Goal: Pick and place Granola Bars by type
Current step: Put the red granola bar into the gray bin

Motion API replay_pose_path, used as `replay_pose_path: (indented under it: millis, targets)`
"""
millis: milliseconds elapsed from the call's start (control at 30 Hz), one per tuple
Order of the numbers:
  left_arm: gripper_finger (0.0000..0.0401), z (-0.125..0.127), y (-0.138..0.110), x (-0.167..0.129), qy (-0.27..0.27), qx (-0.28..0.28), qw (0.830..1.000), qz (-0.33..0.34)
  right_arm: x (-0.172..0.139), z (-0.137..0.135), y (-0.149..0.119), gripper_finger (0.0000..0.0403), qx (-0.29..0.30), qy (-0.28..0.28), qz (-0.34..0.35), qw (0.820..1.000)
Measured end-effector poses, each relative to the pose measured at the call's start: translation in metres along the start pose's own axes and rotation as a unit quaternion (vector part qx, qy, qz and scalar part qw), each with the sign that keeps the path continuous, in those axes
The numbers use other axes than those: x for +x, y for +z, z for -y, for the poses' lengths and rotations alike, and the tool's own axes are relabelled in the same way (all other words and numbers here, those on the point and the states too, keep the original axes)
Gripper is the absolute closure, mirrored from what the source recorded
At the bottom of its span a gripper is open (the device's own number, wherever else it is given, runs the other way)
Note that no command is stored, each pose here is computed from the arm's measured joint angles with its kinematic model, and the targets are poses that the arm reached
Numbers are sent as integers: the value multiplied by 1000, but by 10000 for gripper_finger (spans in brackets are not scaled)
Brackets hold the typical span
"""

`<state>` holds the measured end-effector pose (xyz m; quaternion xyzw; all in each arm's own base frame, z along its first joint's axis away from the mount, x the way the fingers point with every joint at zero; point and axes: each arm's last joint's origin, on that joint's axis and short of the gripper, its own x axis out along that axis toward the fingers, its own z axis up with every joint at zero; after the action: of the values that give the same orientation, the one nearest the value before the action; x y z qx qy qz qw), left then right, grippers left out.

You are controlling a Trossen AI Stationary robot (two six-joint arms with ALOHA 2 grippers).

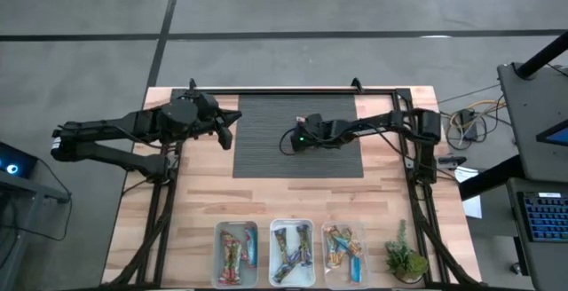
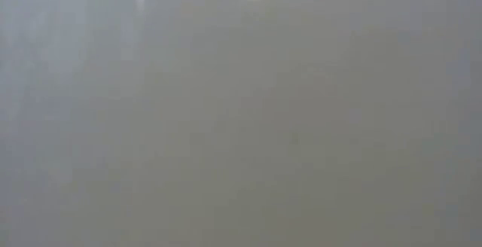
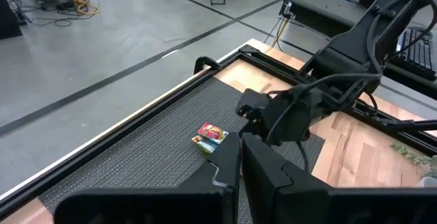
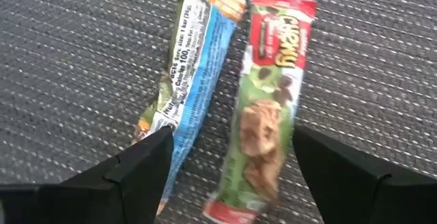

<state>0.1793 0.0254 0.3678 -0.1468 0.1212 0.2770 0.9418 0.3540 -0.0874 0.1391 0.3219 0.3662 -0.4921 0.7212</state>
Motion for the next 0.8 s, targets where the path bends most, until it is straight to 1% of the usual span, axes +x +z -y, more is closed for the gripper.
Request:
replay_pose_path:
  millis: [133,200,367,500,800]
  targets:
    - [401,0,0,0,0,-7,1000,0,4,-8,3,110,-17,-18,-12,1000]
    - [401,0,0,0,0,-7,1000,0,4,-10,5,110,-22,-17,-13,1000]
    - [401,0,0,0,0,-7,1000,0,3,-12,6,110,-29,-32,-19,999]
    - [401,0,0,0,0,-7,1000,0,3,-7,4,110,-18,-47,-19,999]
    - [401,0,0,0,0,-10,1000,0,3,-4,2,110,-9,-49,-20,999]
